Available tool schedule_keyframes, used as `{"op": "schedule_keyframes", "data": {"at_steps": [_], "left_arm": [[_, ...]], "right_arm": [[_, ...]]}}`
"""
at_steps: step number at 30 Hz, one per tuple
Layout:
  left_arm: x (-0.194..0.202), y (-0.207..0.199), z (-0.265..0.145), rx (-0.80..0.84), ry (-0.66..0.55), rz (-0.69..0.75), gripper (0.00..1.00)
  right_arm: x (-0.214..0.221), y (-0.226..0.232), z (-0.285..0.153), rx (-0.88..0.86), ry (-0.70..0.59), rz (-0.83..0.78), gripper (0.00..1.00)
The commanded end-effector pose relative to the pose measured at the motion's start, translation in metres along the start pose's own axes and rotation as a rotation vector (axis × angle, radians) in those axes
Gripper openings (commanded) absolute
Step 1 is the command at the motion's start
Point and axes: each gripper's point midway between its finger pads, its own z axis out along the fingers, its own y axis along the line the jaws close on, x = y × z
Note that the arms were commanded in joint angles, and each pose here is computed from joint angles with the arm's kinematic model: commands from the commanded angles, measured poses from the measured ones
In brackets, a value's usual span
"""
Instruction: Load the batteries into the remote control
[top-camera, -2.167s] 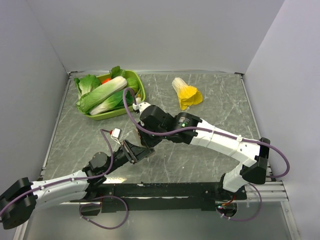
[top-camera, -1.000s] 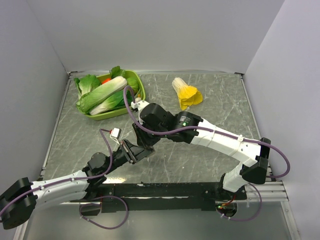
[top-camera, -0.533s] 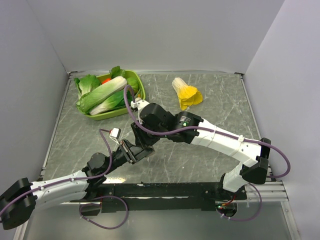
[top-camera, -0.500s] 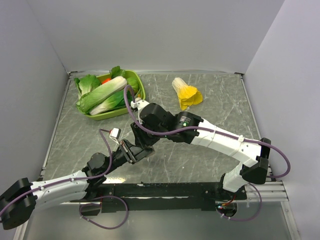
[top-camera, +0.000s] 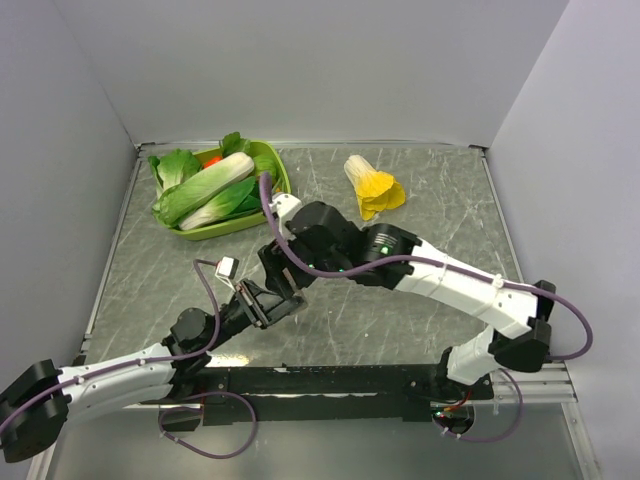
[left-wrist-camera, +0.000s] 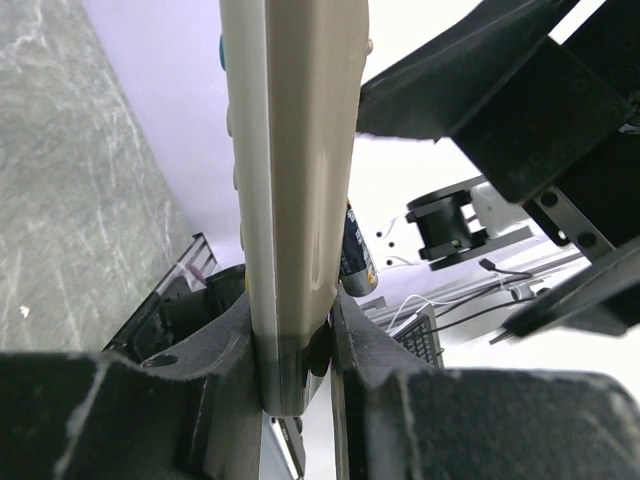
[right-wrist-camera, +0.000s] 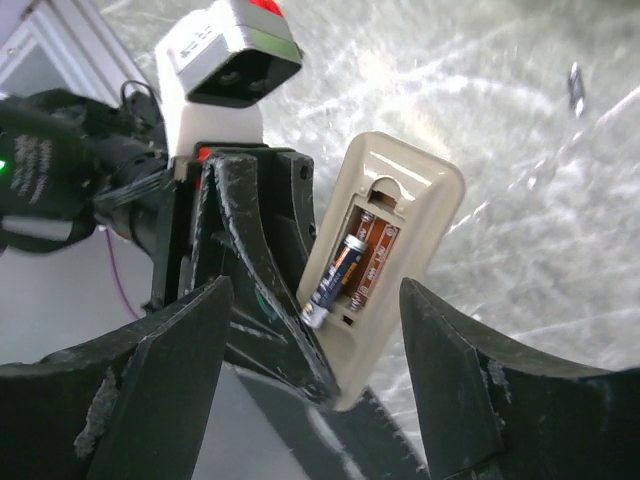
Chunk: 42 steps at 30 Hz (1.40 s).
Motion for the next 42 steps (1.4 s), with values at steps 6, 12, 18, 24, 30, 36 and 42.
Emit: {"op": "schedule_keyframes", "data": {"at_steps": [6, 12, 18, 24, 30, 36, 42], "left_arm": [[-0.004, -0.033, 0.000, 0.114, -0.007, 0.005, 0.01], [-0.003, -0.036, 0.002, 0.120, 0.004, 0.009, 0.01], [-0.002, -0.037, 0.002, 0.119, 0.012, 0.007, 0.01], [-0.003, -0.038, 0.002, 0.113, 0.008, 0.020, 0.01], [-0.001, -0.039, 0.003, 0.114, 0.018, 0.029, 0.01], [0.000, -0.040, 0.004, 0.115, 0.027, 0.041, 0.01], [0.000, -0.041, 0.003, 0.117, 0.029, 0.046, 0.01]], "right_arm": [[-0.034, 0.006, -0.073, -0.217, -0.300, -0.290, 0.75], [-0.025, 0.015, -0.091, -0.450, -0.444, -0.536, 0.69], [-0.011, 0.031, -0.089, -0.636, -0.503, -0.738, 0.66], [-0.011, 0.027, -0.066, -0.631, -0.510, -0.852, 0.64], [-0.007, 0.015, -0.033, -0.599, -0.426, -0.859, 0.56], [-0.003, 0.008, -0.015, -0.578, -0.393, -0.859, 0.54], [0.001, 0.004, -0.006, -0.577, -0.369, -0.855, 0.52]]}}
